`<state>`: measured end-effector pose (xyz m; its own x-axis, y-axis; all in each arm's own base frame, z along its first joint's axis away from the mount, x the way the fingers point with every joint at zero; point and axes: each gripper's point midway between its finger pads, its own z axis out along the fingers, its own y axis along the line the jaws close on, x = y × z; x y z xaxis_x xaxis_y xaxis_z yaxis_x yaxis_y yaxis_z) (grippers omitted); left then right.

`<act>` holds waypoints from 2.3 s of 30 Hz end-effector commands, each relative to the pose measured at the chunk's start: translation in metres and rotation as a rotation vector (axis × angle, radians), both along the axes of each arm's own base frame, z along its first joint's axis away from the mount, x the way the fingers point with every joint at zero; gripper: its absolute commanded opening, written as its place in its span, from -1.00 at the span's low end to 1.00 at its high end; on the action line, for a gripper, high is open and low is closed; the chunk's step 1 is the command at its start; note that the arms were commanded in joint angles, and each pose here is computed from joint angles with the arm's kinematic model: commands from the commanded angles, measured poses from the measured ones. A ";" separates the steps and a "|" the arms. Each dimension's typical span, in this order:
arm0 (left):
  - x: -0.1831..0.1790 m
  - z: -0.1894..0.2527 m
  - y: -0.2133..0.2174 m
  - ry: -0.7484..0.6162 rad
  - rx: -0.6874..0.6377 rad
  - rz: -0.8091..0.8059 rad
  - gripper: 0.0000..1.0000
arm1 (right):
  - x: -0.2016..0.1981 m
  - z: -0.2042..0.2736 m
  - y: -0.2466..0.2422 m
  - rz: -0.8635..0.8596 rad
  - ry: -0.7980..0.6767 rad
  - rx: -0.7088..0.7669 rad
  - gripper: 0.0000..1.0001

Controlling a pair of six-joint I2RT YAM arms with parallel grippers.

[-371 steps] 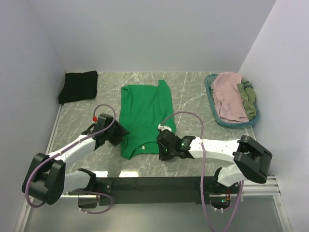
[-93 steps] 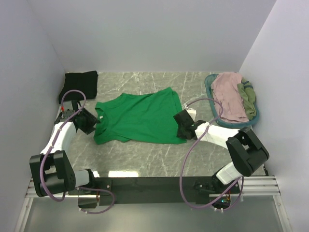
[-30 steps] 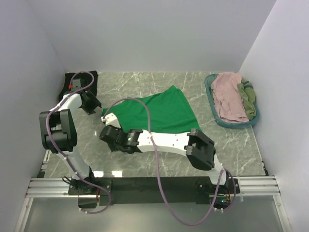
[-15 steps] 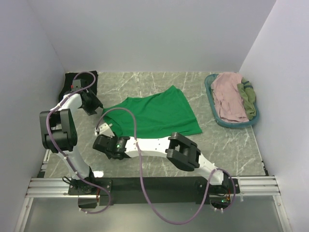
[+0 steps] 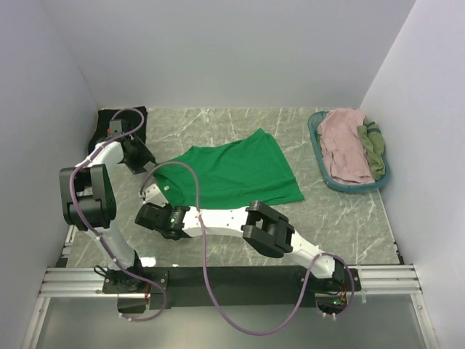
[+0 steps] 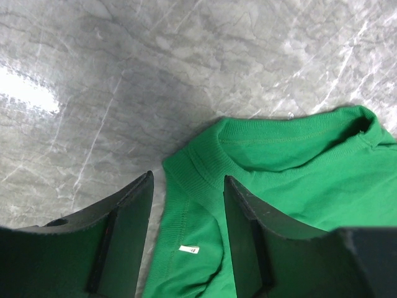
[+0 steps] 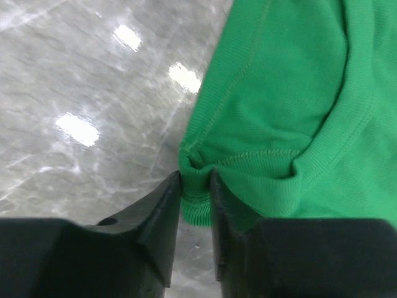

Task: Fold and stack the tank tops
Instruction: Flatten the tank top out

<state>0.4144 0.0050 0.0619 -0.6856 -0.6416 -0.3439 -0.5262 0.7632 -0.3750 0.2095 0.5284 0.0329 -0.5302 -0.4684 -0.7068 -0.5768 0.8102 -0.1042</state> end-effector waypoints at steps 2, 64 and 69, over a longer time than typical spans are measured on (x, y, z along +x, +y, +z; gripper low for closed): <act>0.002 0.024 -0.008 -0.072 -0.011 -0.036 0.11 | 0.005 -0.002 -0.027 -0.037 -0.001 -0.011 -0.52; -0.083 -0.004 -0.074 -0.350 -0.035 0.030 0.07 | -0.024 0.019 -0.150 0.025 0.105 0.039 -1.00; -0.083 0.008 -0.073 -0.398 -0.033 0.021 0.16 | -0.024 0.020 -0.148 0.028 0.103 0.038 -1.00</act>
